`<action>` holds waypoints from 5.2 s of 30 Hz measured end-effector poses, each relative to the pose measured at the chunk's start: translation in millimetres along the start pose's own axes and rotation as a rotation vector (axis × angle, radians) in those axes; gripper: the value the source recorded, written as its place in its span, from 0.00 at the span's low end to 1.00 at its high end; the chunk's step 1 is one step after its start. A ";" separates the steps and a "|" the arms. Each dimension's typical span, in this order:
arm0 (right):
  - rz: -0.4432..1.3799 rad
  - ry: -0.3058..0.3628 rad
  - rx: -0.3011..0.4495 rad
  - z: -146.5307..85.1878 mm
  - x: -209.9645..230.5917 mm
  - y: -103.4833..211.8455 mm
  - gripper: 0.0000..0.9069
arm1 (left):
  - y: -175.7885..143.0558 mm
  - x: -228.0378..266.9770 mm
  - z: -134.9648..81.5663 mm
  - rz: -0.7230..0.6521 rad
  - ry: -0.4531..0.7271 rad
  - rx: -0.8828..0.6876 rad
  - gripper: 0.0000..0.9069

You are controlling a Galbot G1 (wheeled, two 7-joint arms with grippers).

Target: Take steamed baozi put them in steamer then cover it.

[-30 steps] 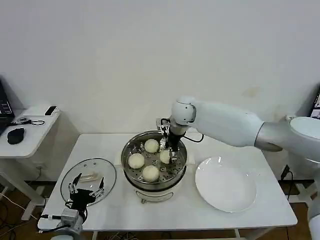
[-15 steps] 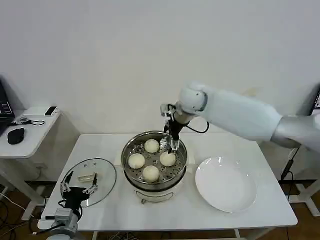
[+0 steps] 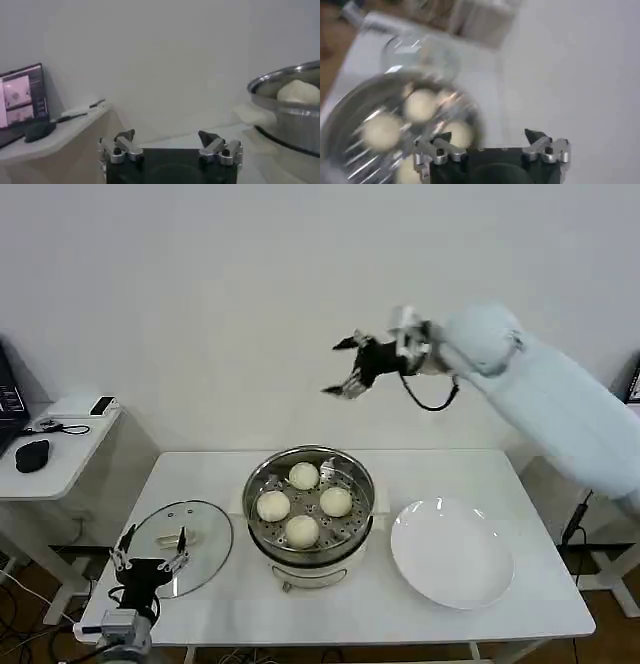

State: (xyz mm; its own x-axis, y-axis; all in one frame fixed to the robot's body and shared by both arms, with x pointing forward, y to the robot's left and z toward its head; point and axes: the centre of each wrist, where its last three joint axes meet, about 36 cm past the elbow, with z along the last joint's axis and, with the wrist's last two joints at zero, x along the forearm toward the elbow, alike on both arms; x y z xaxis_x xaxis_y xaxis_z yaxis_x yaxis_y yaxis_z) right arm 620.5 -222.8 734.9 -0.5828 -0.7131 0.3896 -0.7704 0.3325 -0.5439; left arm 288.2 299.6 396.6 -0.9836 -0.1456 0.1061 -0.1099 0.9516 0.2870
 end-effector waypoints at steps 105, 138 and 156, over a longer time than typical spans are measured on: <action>0.884 0.100 -0.855 256.9 157.7 370.0 1.00 | -5.8 -146.6 142.9 -0.042 0.101 -1.159 0.00; 0.888 0.107 -0.867 265.2 153.4 372.8 1.00 | 25.7 -118.0 86.5 -0.136 0.016 -1.214 0.00; 0.904 0.095 -0.874 268.3 151.2 368.1 1.00 | 35.8 -88.5 -23.8 -0.224 -0.001 -1.369 0.00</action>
State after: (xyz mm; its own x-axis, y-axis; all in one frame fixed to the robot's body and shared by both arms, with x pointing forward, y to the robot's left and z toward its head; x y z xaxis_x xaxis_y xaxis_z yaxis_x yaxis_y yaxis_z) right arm 318.1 -373.8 394.2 -0.9781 0.0169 0.2073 0.0204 0.9997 0.0147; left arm 374.7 340.2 420.2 -0.9639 -0.2579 -0.0661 -0.0381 -0.1121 0.9930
